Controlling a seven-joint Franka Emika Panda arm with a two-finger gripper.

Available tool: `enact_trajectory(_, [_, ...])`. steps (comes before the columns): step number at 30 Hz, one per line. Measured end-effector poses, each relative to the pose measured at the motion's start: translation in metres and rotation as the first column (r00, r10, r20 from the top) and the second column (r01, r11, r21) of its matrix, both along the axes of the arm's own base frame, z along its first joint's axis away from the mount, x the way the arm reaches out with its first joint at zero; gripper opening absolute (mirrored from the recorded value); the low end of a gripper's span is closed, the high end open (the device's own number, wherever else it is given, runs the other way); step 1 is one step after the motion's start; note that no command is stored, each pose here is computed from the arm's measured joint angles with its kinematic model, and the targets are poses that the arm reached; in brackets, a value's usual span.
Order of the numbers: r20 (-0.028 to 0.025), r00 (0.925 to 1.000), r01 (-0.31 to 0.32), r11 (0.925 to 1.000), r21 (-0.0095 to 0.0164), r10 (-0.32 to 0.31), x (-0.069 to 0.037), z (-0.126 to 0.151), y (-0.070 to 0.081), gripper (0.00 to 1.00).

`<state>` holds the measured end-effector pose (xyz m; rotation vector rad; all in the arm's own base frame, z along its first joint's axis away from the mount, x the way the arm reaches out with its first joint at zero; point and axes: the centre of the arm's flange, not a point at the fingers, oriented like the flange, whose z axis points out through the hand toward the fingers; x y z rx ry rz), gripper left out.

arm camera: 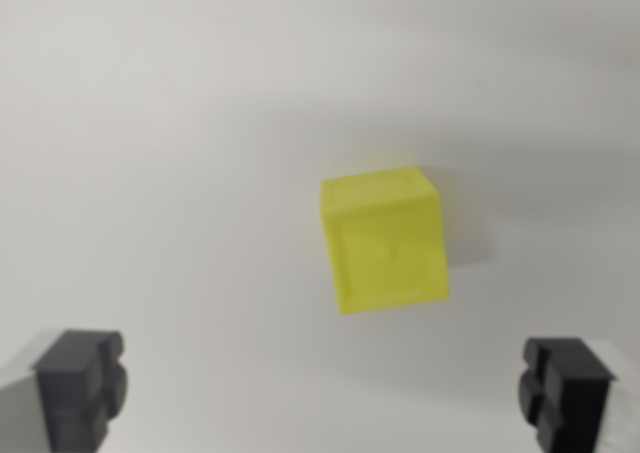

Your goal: Pick yellow cube

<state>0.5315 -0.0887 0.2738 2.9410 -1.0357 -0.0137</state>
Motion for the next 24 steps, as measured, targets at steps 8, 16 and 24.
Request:
enact_trajectory(8, [0.0023, 0.9997, -0.023, 0.9997, 0.0033, 0.023, -0.005, -0.02, -0.006, 1.0])
enact_trajectory(16, [0.0049, 0.9989, -0.046, 0.9989, 0.0066, 0.046, -0.01, -0.04, -0.013, 1.0])
enact_trajectory(24, [0.0076, 0.9976, -0.069, 0.9976, 0.01, 0.069, -0.015, -0.06, -0.019, 1.0])
